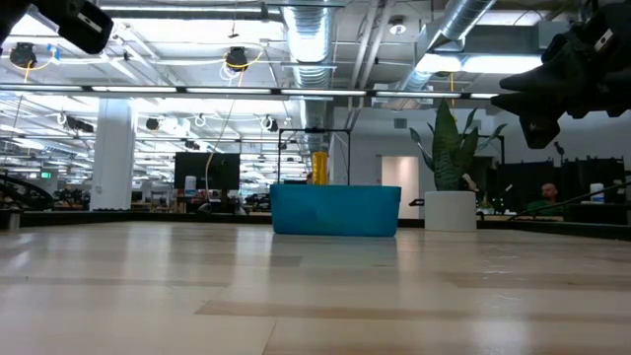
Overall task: Pick and place pill bottles into a basket
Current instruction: Return to Home Position
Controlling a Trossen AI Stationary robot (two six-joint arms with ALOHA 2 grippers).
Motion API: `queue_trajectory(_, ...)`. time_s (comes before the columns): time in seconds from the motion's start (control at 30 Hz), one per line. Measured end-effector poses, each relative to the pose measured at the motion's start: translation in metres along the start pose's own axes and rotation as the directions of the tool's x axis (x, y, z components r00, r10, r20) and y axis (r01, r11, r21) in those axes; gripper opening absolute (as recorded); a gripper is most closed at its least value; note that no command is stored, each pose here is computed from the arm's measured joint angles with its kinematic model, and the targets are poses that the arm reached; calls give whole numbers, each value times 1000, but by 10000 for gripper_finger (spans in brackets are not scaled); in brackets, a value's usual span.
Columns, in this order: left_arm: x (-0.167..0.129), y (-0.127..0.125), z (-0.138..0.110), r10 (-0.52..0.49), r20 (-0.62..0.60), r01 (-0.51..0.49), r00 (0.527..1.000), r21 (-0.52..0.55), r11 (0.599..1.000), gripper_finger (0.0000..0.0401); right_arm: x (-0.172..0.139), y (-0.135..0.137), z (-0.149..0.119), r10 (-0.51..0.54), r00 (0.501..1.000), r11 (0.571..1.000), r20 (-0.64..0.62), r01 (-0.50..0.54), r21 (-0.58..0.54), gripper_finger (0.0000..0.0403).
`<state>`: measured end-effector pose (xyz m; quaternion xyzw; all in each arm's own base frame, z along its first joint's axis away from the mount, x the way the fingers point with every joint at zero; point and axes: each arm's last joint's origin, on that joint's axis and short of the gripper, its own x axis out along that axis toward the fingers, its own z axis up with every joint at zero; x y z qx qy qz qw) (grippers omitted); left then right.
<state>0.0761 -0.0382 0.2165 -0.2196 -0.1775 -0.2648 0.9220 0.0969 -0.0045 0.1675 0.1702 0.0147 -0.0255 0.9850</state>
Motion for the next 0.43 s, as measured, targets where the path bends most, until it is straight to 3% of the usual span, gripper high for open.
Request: queue_trajectory(0.43,-2,5,-13,28,-74,-29,997,-18,999,224,0,0,0,0,1000,1000,0,0,0,129)
